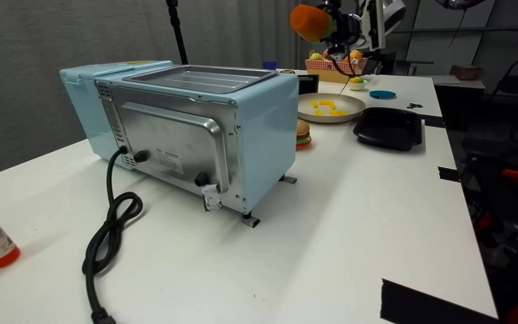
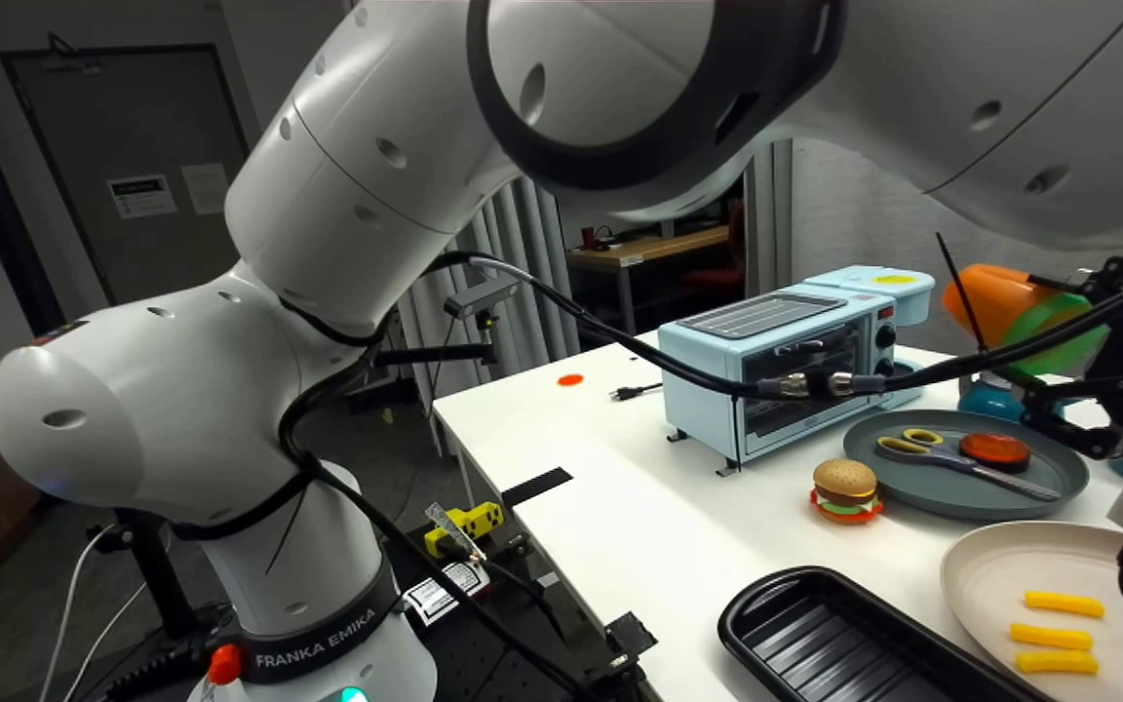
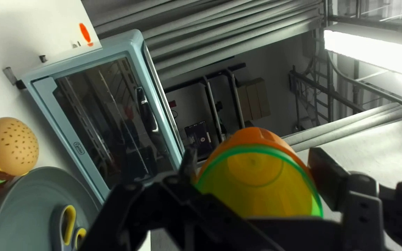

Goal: Pour the things in the green cup onto the plate

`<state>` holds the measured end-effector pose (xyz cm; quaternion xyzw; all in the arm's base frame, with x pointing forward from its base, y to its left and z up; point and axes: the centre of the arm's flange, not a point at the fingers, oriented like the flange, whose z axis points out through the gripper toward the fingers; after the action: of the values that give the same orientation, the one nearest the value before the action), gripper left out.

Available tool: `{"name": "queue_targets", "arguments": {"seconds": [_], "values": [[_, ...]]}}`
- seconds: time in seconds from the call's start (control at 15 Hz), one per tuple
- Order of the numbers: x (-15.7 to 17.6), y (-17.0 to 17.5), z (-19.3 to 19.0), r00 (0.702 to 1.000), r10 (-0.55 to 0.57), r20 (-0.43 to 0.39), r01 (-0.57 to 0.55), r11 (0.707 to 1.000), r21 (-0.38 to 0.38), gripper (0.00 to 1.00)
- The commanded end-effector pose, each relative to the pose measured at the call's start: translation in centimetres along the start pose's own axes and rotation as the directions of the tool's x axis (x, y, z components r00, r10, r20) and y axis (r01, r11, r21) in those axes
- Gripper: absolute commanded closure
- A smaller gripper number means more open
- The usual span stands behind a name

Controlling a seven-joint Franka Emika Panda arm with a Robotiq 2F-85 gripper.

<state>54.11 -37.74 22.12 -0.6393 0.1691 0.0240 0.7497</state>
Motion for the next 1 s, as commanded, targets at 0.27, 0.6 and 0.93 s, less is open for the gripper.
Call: {"name": "queue_targets", "arguments": {"seconds": [0.27,0.6,0.93], "values": [[0.6,1.0,-1.0,0.984,-0.159,0.079,0.171,0.969,-0.178,0.45],[0.9,1.8,-1.5,0.956,-0.264,0.124,0.289,0.917,-0.275,0.45],[1.4,2.4,-2.1,0.922,-0.350,0.163,0.386,0.849,-0.361,0.45]]}}
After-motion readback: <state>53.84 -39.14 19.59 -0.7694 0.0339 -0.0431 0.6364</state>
